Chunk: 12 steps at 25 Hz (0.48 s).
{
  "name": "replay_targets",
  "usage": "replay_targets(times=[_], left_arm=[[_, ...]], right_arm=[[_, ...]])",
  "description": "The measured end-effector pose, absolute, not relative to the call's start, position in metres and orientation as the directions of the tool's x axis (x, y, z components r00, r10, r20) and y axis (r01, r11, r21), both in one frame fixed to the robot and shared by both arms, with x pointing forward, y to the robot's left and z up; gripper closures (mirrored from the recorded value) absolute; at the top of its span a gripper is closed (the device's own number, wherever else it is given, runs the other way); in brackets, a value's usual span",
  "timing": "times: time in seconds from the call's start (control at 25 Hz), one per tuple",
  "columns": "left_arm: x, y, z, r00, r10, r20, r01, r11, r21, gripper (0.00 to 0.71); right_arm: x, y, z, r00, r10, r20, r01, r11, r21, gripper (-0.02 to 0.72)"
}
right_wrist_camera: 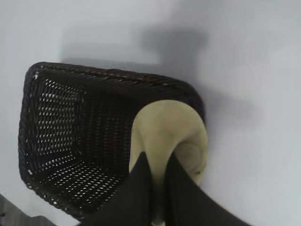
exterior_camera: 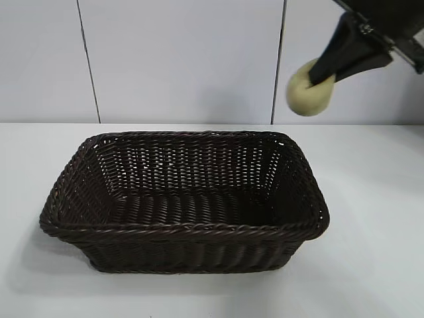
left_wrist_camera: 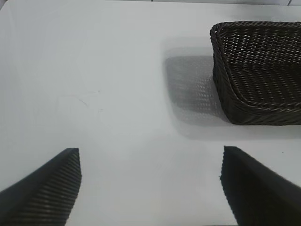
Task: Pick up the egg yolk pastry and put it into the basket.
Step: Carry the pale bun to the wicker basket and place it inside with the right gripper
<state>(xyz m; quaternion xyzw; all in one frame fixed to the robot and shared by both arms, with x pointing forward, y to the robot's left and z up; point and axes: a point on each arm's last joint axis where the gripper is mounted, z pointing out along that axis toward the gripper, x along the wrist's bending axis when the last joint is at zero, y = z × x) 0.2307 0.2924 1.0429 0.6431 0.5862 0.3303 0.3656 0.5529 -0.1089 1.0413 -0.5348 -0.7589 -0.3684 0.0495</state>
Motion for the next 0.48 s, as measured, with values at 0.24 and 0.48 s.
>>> replay_targets(times=[0.24, 0.48], left_arm=[[0.231, 0.292, 1.043, 0.095, 0.996, -0.004, 0.512, -0.045, 0.857, 0.118], [0.231, 0.292, 1.043, 0.095, 0.995, -0.004, 0.512, -0.045, 0.858, 0.118]], right_arm=[[0.545, -0.073, 1.018, -0.468, 0.759, 0.452, 0.839, 0.221, 0.497, 0.673], [0.551, -0.074, 1.004, -0.485, 0.779, 0.397, 0.827, 0.260, 0.499, 0.673]])
